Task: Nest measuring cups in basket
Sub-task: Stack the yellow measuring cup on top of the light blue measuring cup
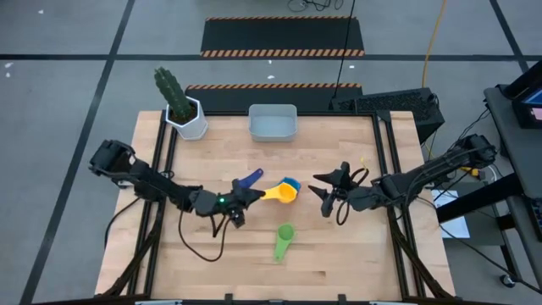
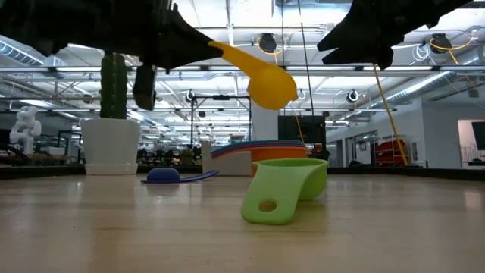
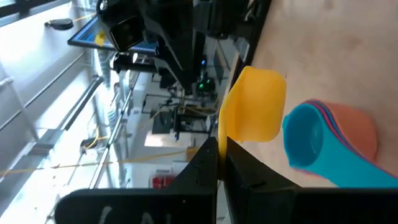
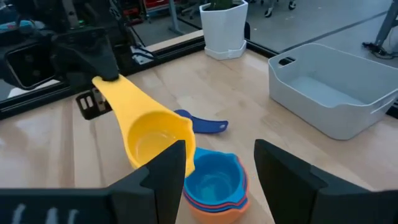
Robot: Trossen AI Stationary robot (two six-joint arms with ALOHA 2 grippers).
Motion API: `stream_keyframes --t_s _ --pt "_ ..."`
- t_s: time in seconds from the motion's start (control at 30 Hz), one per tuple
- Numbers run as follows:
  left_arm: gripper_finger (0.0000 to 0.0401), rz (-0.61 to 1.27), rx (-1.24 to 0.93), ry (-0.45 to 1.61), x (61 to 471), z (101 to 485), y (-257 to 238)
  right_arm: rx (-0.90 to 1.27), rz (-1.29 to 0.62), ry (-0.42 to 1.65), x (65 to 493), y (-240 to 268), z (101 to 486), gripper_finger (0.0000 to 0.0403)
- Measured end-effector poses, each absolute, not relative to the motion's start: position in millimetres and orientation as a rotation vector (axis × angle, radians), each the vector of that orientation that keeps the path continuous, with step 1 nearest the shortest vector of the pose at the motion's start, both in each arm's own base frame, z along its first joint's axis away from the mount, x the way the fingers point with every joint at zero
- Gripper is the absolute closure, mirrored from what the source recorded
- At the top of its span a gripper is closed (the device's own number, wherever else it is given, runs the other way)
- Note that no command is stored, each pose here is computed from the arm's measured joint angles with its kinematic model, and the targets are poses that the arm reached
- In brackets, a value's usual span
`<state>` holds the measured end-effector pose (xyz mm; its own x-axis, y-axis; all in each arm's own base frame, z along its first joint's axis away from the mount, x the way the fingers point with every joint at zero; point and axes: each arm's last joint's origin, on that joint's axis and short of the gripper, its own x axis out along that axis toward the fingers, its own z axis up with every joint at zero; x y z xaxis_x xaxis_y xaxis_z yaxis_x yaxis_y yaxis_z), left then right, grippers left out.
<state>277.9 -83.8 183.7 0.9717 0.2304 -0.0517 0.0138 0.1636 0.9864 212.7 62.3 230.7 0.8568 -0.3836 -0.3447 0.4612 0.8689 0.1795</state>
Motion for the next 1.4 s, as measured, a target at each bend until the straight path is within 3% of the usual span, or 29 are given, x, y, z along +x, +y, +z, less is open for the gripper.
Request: stream_keyframes --t_s 0.43,1.23,1.4 --pt "0.0393 0.02 1.348 0.194 288 176 -52 0.245 -0.378 0.269 210 74 237 0.0223" --pt "0.0381 0.037 1.283 0.268 292 170 -23 0.23 -0.363 0.26 210 76 238 0.0227" --pt "0.0393 0.017 1.245 0.263 292 169 -19 0.23 -0.363 0.26 210 76 238 0.0227"
